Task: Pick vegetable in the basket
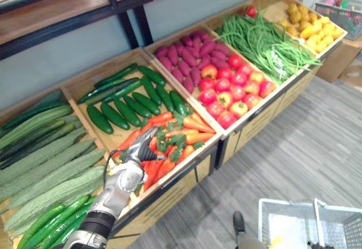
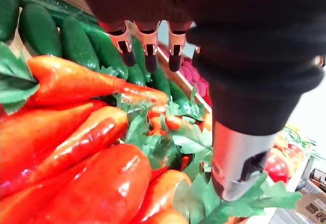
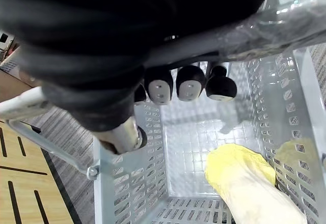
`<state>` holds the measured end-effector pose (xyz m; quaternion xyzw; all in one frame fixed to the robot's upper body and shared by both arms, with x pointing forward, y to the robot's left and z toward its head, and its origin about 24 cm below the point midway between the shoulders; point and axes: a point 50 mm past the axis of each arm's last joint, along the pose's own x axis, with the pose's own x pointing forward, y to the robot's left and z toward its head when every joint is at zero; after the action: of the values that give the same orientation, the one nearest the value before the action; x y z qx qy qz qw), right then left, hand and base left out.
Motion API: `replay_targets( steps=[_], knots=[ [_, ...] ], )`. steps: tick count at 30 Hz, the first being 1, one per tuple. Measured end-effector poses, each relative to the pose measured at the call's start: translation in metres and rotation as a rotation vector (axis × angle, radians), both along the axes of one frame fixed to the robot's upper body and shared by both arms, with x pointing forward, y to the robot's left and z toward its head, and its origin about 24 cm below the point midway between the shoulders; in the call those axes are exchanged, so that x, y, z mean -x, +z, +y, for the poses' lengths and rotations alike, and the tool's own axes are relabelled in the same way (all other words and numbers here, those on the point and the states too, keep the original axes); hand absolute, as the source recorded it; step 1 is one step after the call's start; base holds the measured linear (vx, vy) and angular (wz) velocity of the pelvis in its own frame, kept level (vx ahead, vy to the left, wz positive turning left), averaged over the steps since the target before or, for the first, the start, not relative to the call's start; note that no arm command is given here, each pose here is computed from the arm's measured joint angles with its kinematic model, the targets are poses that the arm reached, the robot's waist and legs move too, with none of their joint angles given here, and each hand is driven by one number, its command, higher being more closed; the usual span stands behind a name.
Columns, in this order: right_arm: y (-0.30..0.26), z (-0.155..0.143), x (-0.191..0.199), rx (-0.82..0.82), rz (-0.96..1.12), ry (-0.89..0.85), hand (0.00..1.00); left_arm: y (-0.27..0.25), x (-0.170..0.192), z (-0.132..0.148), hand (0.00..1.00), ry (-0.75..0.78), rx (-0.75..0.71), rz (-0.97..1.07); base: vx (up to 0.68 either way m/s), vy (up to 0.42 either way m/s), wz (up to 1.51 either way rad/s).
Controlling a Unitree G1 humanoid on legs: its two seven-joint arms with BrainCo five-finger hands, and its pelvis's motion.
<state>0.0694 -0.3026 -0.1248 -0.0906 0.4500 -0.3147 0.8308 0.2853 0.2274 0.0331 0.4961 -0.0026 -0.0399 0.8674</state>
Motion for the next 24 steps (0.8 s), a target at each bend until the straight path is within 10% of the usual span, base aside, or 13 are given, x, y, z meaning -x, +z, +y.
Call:
replay_targets(
  steps=[20,21,24],
  knots=[
    [0.004,0.000,-0.021,0.013,-0.047,0.007,1.00,-0.034,0.003,0.005,0.00,0.079,-0.003,0.135,-0.01,-0.055,-0.05],
    [0.004,0.000,-0.021,0.013,-0.047,0.007,1.00,-0.035,0.004,0.005,1.00,0.085,-0.004,0.133,0.01,-0.051,-0.02],
    [0.004,0.000,-0.021,0.011,-0.045,0.006,1.00,-0.033,0.003,0.007,1.00,0.101,0.002,0.118,0.02,-0.040,-0.01]
  ],
)
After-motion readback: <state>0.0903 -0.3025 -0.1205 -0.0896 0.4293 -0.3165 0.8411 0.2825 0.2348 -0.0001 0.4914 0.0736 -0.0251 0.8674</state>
